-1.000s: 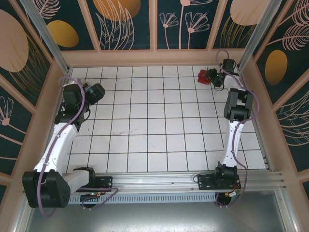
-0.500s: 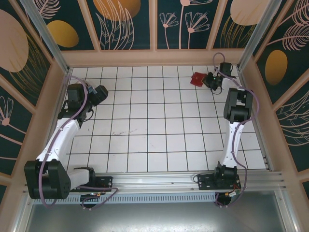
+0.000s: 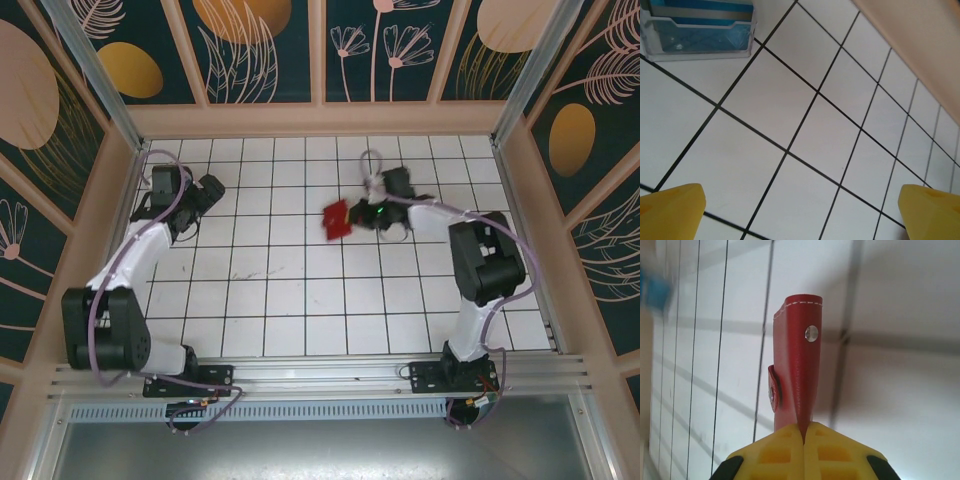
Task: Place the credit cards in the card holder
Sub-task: Move the card holder to the center of the table, then move the storage box to the center of the table.
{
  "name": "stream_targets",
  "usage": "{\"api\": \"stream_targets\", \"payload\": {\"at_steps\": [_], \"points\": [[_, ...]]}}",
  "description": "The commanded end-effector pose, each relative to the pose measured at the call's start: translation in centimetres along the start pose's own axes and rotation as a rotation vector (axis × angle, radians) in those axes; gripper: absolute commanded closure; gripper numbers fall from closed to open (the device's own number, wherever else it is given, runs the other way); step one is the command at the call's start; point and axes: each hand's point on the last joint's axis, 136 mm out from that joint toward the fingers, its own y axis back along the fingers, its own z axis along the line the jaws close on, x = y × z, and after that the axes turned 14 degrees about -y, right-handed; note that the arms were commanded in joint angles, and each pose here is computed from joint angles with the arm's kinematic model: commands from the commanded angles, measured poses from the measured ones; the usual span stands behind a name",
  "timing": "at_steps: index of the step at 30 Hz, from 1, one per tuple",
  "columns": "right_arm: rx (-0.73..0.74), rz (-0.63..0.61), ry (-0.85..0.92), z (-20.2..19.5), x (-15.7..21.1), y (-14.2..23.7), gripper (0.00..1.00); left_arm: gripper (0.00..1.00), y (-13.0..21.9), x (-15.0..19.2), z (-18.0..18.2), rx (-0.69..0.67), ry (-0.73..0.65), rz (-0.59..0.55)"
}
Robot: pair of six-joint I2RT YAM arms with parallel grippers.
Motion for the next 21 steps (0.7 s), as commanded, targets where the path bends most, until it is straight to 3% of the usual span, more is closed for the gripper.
{"api": "stream_targets", "payload": {"at_steps": [1,3,6,7,13,21], "points": [[-0.019,0.146,0.1,2.0,6.4,-1.1,1.0,0.01,-0.5,-1.3,-0.4,-0.027,0.025,0.017],[-0.015,0.193,0.096,2.0,8.6,-1.2,0.97,0.01,-0.8,-2.7,0.0,-0.068,0.015,-0.016],[-0.044,0.203,0.076,1.9,10.0,-0.2,0.62,0.01,-0.7,-6.6,1.4,-0.196,-0.015,-0.131],[-0.048,0.194,0.097,2.0,10.1,0.2,0.58,0.01,-1.0,-8.1,2.0,-0.238,-0.013,-0.163],[-0.075,0.083,0.208,3.8,8.4,3.4,0.46,0.01,-4.4,-14.9,4.8,-0.347,0.021,-0.137],[-0.049,-0.119,0.253,5.0,6.5,6.9,0.37,0.01,-6.8,-17.9,10.3,-0.605,-0.062,-0.112]]}}
